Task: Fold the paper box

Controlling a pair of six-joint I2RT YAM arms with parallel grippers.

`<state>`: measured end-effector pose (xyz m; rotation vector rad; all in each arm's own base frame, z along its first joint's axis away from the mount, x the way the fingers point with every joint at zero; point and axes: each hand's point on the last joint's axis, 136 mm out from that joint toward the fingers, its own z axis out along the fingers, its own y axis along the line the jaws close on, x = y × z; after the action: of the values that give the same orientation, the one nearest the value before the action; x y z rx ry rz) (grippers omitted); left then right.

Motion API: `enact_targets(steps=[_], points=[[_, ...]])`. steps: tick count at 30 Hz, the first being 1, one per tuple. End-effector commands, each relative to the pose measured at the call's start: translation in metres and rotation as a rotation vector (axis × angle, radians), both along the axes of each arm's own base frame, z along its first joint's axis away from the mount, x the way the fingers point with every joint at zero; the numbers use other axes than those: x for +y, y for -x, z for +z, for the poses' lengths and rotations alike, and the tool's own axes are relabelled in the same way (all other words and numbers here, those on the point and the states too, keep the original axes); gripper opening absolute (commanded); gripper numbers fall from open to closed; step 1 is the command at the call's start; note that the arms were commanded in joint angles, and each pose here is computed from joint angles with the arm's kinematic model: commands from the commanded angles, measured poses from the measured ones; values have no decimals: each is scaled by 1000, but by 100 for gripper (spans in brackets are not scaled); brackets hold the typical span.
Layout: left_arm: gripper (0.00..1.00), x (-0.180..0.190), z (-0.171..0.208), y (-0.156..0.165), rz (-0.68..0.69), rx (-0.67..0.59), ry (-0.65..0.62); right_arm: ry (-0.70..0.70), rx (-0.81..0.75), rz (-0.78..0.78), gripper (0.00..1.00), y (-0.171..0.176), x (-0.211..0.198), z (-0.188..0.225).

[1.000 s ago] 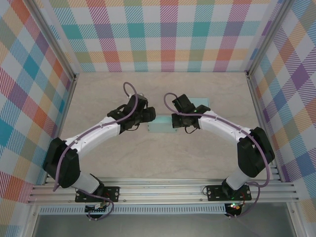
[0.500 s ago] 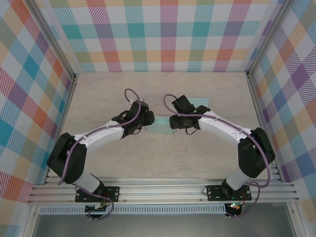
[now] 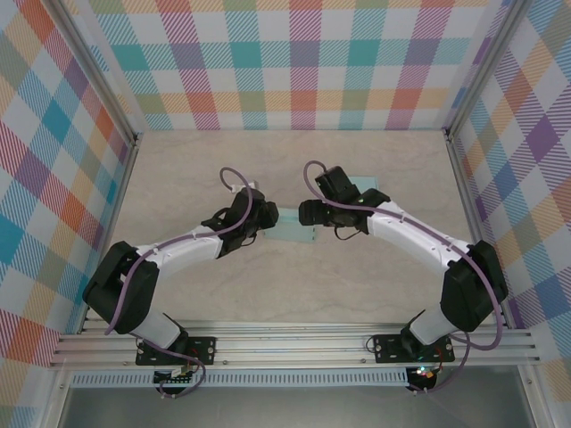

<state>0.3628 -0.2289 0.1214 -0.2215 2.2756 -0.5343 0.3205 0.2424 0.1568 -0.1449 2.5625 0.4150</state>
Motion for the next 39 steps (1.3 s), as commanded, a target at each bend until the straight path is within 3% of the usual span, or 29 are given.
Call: enact_targets(steps=[1,6,10,23,31,39], points=[[37,18,-55,31,2,156,-107,-85,1,-50,83,-15,11,2],[36,20,-63,37,11,167,-106,-110,43,-69,79,-22,13,-19],[36,22,-73,41,19,182,-117,-134,95,-72,69,-18,14,-41],[16,25,-99,52,42,230,-122,-182,163,-109,37,13,-2,-101],[6,33,-109,61,68,253,-116,-235,119,-100,23,25,-9,-115],[3,35,-113,64,77,246,-120,-294,-57,-15,12,25,-10,-108]])
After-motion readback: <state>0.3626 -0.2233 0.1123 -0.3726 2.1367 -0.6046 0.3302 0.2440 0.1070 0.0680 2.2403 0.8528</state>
